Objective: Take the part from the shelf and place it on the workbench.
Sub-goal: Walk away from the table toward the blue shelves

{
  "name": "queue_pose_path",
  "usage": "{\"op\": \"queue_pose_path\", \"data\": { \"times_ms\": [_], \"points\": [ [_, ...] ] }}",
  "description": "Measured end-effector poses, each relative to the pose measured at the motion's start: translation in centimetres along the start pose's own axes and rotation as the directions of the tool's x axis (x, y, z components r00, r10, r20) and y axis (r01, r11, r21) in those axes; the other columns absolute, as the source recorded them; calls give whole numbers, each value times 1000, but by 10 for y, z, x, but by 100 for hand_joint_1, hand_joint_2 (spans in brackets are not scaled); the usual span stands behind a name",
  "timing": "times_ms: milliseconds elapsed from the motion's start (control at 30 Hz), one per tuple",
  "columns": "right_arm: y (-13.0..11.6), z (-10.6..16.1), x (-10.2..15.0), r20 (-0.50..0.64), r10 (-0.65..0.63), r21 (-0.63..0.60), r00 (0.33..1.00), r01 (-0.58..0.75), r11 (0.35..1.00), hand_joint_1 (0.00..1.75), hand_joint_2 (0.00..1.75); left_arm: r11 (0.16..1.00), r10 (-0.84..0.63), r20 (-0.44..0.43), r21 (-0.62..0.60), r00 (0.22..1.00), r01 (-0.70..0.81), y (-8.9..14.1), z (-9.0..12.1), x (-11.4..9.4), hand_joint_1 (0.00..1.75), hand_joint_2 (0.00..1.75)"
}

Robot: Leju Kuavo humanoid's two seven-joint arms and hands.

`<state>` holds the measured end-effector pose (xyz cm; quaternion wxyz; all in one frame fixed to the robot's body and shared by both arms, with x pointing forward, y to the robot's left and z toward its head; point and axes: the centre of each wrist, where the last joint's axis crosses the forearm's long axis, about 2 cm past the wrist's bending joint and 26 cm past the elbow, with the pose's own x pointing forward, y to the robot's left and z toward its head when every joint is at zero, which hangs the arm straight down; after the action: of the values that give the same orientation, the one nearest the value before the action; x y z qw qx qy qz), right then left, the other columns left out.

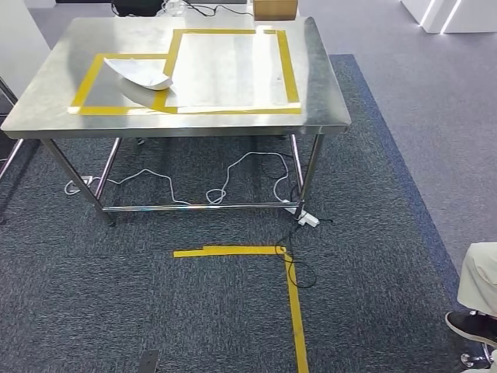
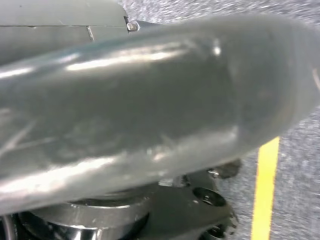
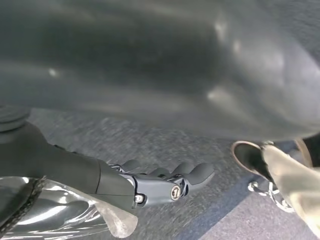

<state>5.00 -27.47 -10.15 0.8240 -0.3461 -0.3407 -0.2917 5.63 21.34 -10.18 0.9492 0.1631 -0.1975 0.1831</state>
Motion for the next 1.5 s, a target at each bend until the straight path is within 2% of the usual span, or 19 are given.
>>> {"op": "queue_pose_path", "data": {
  "times_ms": [167,367,633,1067,1500],
  "points": [
    [16,17,-5,-39,162,141,986,-155,978,0,0,1000,-13,-5,0,1000,13,3,-2,0,0,0],
    [28,28,-7,-15,277,321,961,-258,911,0,0,1000,-22,26,-11,999,22,0,0,1,0,0],
    [27,38,-16,-32,349,399,937,-308,864,0,0,999,-44,23,-11,999,44,-1,1,-2,0,0],
    [28,48,-23,93,585,559,806,-528,639,0,0,995,-97,13,-25,995,97,-6,3,0,0,0],
    [25,47,-25,196,644,605,739,-609,514,0,0,994,-84,43,-61,996,87,-5,3,0,0,0]
  ]
}}
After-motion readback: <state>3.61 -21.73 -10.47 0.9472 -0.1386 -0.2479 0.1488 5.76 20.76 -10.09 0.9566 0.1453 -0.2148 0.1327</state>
